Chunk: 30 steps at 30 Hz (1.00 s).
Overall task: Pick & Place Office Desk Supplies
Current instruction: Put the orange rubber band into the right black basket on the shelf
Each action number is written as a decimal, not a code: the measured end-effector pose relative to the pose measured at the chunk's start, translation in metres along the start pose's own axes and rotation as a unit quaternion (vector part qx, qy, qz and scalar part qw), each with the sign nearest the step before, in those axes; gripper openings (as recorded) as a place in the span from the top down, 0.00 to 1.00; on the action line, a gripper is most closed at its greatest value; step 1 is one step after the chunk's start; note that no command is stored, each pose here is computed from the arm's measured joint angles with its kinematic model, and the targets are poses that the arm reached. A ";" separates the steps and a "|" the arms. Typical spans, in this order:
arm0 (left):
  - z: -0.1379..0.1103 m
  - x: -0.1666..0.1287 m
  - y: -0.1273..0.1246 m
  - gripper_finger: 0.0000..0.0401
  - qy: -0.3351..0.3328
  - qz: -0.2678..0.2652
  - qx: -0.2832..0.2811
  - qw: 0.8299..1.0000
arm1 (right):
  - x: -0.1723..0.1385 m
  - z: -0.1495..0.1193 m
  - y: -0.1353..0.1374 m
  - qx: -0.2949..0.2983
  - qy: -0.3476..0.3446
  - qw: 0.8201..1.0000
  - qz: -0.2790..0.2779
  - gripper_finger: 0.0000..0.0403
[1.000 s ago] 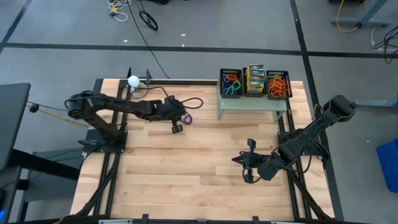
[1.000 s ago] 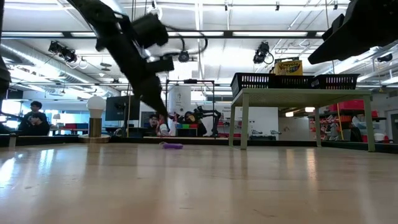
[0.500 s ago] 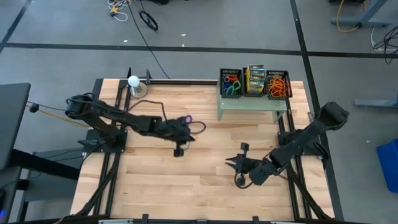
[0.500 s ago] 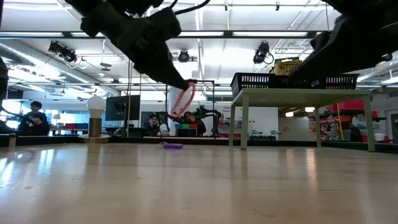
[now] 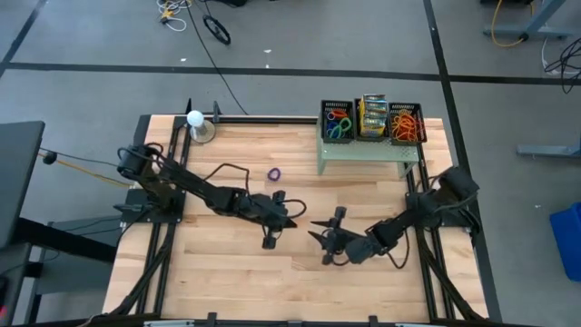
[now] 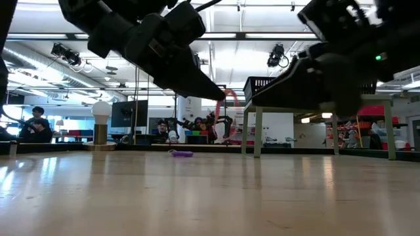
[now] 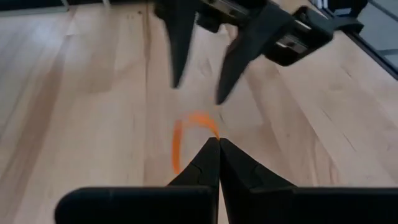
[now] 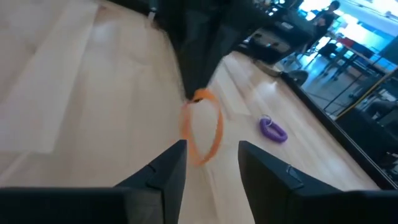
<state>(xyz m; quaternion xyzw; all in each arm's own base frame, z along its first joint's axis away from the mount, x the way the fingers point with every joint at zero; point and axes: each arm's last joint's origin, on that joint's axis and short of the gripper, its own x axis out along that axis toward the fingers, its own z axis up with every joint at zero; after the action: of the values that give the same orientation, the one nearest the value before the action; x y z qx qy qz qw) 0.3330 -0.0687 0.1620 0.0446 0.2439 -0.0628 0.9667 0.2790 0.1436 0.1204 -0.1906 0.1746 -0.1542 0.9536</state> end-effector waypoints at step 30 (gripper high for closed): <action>0.004 0.001 -0.001 0.77 -0.023 0.009 0.006 1.000 | 0.022 0.004 -0.016 -0.027 -0.033 0.999 0.025 0.98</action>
<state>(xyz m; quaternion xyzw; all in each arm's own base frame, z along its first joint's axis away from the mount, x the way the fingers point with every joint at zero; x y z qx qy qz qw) 0.3351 -0.0707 0.1651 0.0508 0.2209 -0.0565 0.9723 0.2970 0.1229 0.1247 -0.2166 0.1517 -0.1192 0.9570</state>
